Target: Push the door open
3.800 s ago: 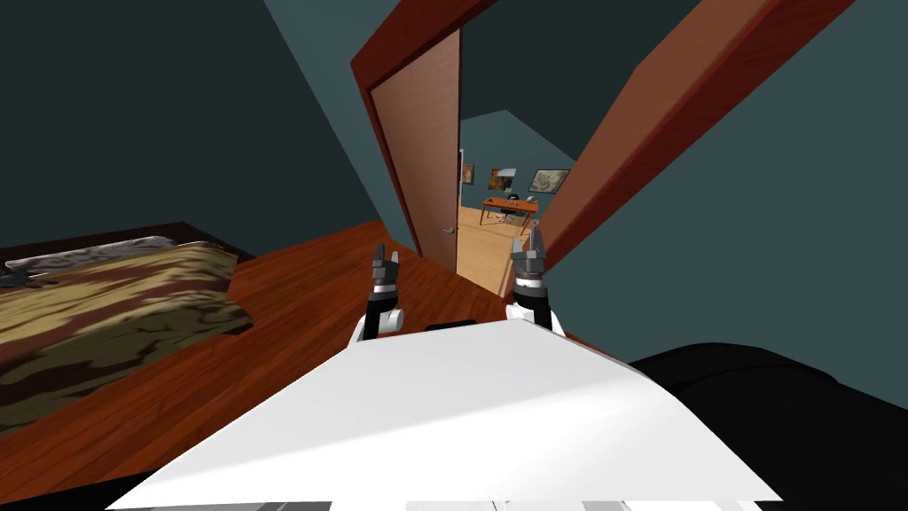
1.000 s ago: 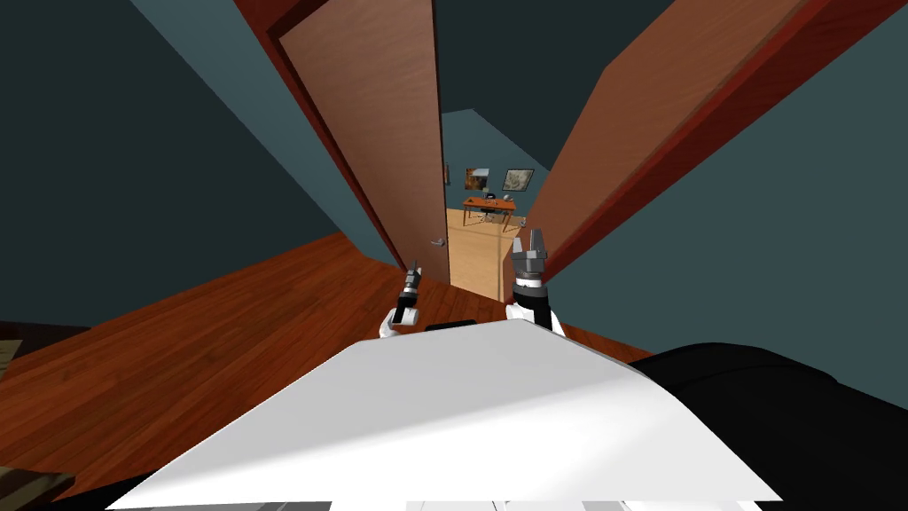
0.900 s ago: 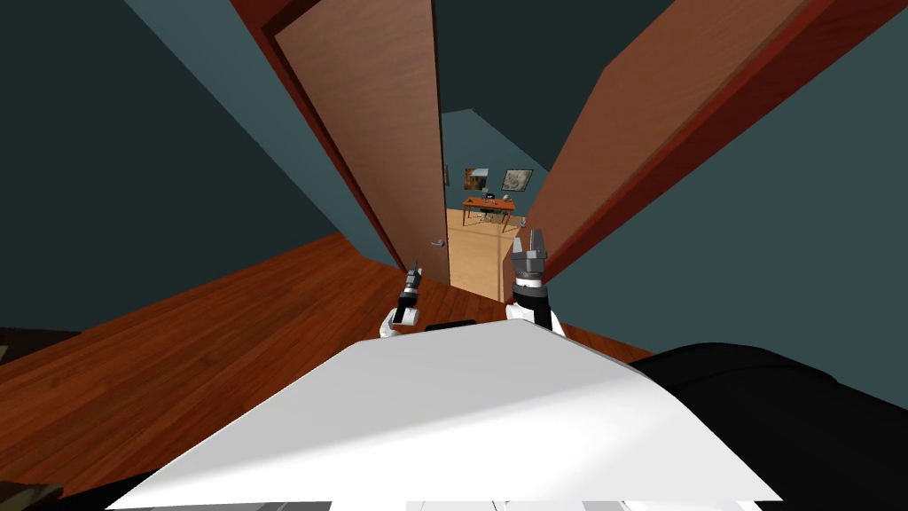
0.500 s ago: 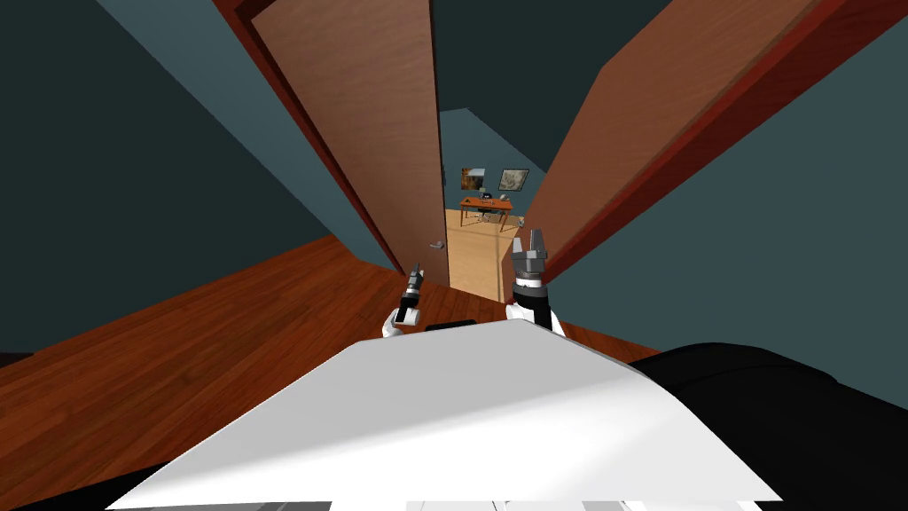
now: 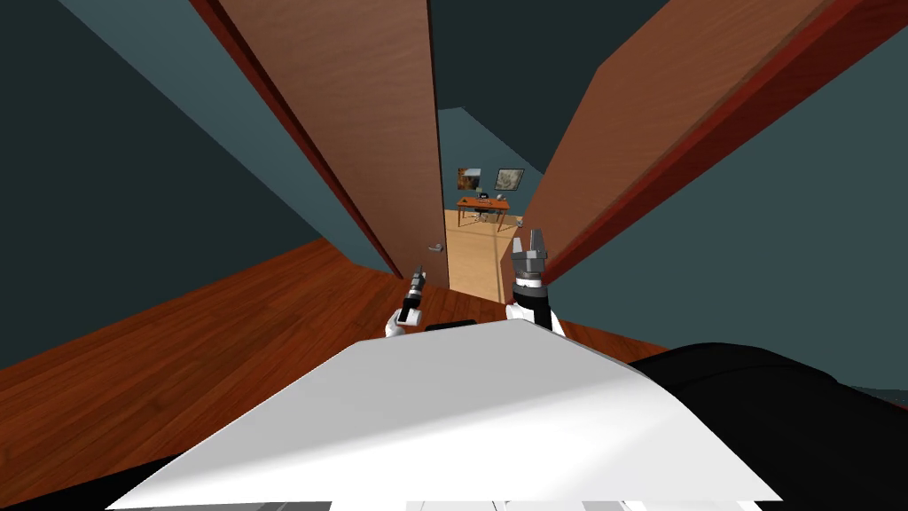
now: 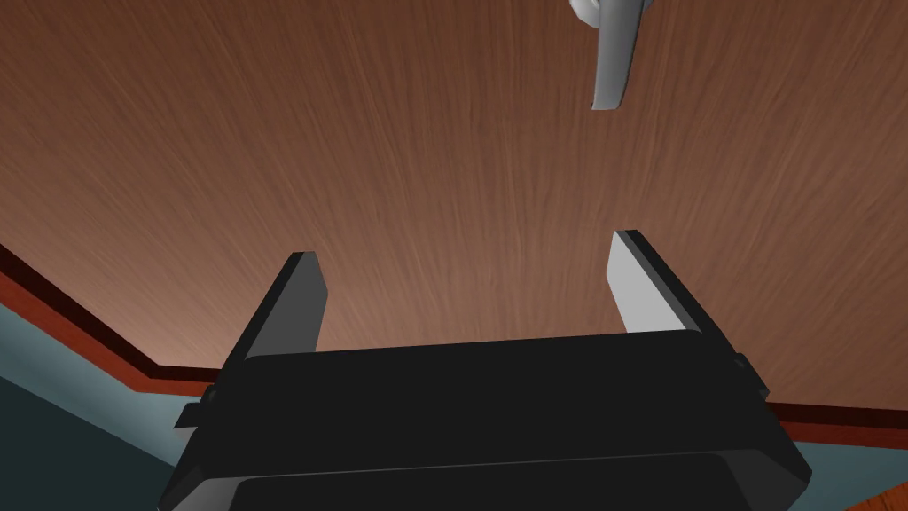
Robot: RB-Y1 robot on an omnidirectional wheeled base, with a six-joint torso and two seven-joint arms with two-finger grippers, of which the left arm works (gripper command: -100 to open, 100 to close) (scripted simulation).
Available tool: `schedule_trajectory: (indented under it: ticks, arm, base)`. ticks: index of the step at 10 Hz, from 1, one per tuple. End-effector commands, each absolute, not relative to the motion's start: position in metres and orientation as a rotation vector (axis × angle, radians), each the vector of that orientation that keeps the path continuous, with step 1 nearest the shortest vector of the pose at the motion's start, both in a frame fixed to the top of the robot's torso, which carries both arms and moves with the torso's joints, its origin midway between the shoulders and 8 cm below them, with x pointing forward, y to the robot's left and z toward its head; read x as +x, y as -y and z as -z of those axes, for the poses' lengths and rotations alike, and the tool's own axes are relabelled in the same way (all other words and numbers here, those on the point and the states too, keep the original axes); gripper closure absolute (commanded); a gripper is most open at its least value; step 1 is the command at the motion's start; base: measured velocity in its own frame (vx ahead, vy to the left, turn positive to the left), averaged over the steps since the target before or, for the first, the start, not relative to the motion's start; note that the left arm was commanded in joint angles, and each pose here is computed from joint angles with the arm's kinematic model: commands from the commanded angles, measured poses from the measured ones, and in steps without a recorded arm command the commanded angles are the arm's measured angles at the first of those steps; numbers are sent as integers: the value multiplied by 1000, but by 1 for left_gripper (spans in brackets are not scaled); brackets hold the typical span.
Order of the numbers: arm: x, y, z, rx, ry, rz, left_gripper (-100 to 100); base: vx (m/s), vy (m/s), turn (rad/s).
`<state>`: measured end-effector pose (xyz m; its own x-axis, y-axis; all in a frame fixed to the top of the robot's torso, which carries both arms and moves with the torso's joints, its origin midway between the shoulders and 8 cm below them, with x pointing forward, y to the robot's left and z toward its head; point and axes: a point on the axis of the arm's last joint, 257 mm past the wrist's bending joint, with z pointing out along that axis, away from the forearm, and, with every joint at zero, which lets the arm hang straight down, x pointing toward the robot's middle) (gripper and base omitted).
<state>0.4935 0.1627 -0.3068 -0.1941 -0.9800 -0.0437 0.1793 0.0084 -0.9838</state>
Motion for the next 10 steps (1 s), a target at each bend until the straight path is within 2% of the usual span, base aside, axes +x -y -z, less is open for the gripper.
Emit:
schedule_trajectory:
  ticks: [1,10]
  arm:
    - [494,-160,315,-966,-1242,1410,-100]
    - [493,-146,354,-1017,-1315,1401,-100]
  base:
    - [79,54,-75]
    - [77,48,-63]
